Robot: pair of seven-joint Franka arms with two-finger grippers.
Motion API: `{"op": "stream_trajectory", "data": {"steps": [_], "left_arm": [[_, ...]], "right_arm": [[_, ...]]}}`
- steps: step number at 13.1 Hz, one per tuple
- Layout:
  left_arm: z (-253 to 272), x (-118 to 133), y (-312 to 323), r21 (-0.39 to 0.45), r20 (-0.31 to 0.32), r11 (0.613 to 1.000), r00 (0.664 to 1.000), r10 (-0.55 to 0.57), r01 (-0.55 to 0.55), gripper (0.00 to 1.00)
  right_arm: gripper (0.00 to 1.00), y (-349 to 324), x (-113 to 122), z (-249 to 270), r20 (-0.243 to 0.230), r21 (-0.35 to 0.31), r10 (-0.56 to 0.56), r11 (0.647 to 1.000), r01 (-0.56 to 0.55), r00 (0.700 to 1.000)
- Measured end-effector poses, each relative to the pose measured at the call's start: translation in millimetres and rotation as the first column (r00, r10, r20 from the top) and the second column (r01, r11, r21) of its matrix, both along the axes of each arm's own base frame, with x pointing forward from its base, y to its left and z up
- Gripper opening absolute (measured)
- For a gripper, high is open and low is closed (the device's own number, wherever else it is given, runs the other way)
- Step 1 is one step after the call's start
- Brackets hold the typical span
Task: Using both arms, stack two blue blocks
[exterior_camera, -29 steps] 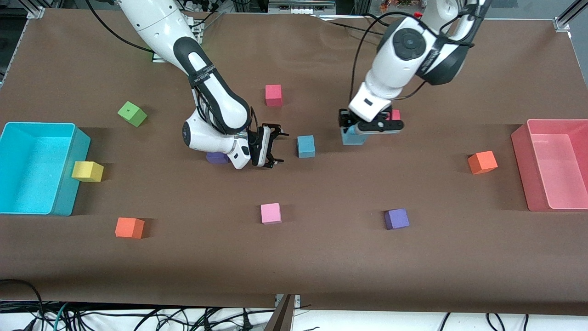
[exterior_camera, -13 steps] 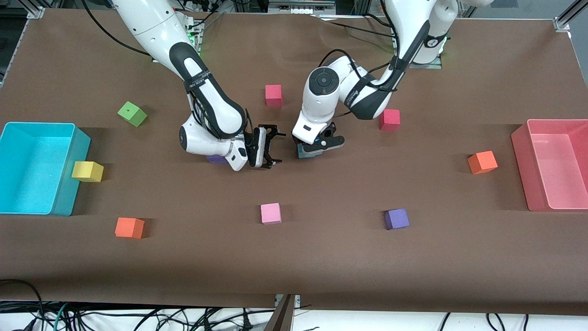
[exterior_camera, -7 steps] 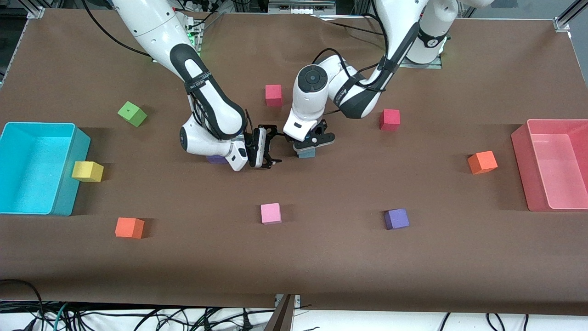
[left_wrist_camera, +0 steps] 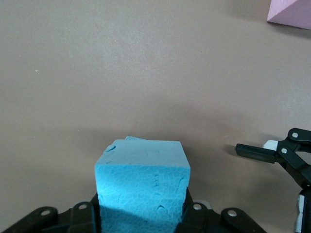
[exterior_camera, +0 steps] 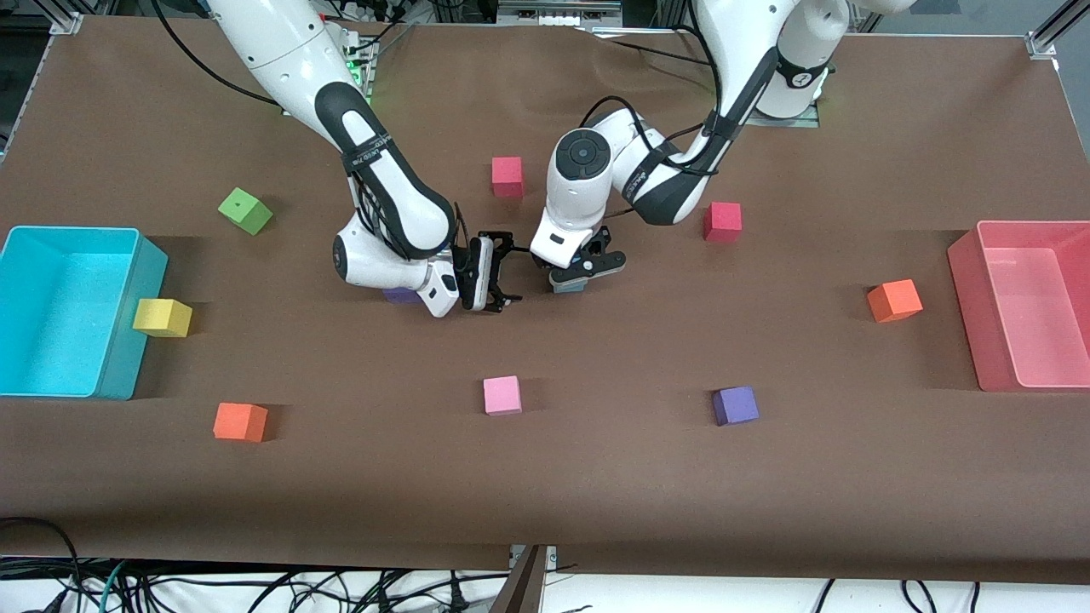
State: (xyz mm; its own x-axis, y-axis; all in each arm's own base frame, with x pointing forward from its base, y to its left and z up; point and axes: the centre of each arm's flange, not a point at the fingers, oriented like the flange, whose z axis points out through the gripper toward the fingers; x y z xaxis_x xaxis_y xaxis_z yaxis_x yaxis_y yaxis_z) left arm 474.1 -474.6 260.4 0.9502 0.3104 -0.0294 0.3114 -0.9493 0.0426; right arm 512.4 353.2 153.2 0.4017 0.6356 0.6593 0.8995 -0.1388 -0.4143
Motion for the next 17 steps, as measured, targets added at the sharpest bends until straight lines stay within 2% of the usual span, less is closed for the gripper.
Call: {"op": "stream_trajectory", "data": {"steps": [3,4,8,13,17], "left_arm": [[-5.6,-4.0,-3.1,0.005,-0.007,1.000,1.000,-0.007,0.007,0.53],[-5.5,-3.9,-3.1,0.005,-0.007,1.000,1.000,-0.007,0.007,0.59],[-9.7,-4.4,-2.8,0.009,-0.012,1.000,1.000,-0.007,0.008,0.99],[12.9,0.0,-3.4,-0.011,0.016,1.000,1.000,-0.004,0.004,1.00],[75.8,17.4,34.4,-0.023,0.055,0.998,0.997,0.052,-0.051,1.00]], "right_arm": [[1.00,-0.1,0.1,0.0,0.000,0.000,0.000,1.000,0.000,1.000],[1.00,-0.1,0.1,0.0,0.000,0.000,0.000,1.000,0.000,1.000],[1.00,-0.2,0.1,0.0,0.000,0.000,0.000,1.000,0.000,1.000],[1.00,-0.2,0.2,0.0,0.000,0.000,0.000,1.000,0.000,1.000],[1.00,-0.4,0.2,-0.2,0.000,0.000,-0.001,1.000,0.001,1.000]]}}
